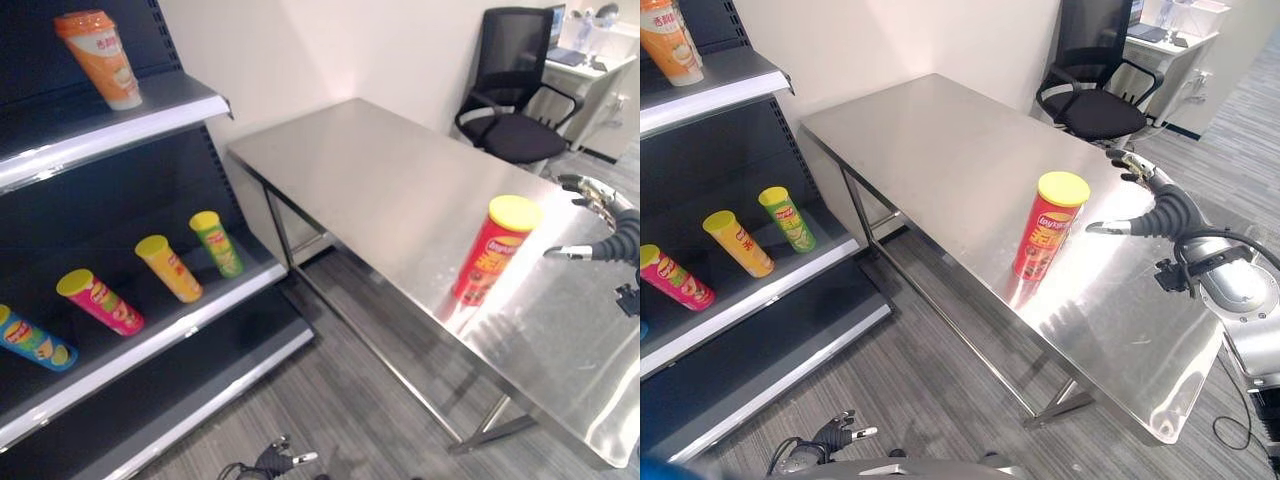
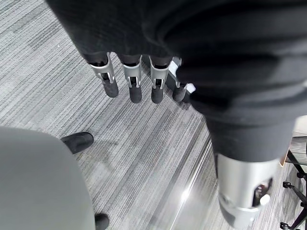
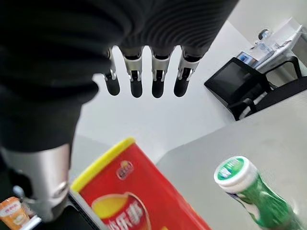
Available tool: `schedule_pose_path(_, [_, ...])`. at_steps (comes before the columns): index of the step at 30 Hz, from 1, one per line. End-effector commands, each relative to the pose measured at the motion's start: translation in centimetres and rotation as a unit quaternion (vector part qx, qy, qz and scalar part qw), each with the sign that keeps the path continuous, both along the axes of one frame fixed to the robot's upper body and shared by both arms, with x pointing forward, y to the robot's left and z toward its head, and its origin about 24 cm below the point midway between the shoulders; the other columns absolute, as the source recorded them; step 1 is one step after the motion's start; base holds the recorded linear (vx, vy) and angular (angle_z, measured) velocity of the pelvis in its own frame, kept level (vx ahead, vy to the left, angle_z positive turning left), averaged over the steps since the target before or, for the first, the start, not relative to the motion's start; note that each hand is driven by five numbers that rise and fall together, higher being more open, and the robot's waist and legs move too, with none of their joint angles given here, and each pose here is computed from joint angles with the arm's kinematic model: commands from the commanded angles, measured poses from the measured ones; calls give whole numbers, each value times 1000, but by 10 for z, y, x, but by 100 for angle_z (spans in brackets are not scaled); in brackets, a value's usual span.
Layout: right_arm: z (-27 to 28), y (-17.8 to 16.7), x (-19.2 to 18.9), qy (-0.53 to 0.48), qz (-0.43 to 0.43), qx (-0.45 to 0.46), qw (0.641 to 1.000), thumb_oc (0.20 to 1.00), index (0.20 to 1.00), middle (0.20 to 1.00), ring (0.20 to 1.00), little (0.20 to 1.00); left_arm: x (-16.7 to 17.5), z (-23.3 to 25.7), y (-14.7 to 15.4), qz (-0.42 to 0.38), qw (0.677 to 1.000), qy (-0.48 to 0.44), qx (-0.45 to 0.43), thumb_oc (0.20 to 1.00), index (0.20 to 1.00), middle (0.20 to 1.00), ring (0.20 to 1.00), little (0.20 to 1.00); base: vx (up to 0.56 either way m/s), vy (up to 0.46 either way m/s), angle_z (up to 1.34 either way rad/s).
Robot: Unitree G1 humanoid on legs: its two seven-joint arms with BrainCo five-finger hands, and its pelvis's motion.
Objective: Put the goods on the table back onto the shelves and tidy them up.
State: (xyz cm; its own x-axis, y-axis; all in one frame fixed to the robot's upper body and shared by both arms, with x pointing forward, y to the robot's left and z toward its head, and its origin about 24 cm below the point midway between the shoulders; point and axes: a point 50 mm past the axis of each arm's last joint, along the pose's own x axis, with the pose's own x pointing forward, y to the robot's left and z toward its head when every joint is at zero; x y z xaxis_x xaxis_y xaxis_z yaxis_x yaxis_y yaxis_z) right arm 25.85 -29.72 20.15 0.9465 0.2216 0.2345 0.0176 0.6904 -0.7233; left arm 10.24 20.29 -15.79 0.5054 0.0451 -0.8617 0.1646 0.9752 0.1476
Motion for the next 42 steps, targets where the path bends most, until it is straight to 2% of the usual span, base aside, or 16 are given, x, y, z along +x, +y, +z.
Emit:
schedule_pose_path(1, [28,5,11,-61,8,-4,998,1000,1000,1000,1000,1000,20,7,11,-13,999,-27,15,1000,1000,1000,1000,1000,0,0,0])
schedule_pose_path(11, [7,13,34,-14,6,-13,1000,1000,1000,1000,1000,1000,17,6,9,-14,1000,-20,14,1000,1000,1000,1000,1000,-1,-1,1])
schedule_pose_path(31, [5,26,45,-17,22,5,1000,1000,1000,1000,1000,1000,19,6,10,-10,1000,-24,18,1000,1000,1000,1000,1000,1,-2,3])
schedule_pose_path(42, [-13,32,50,45,41,-25,998,1000,1000,1000,1000,1000,17,6,11,-9,1000,-22,14,1000,1000,1000,1000,1000,0,0,0])
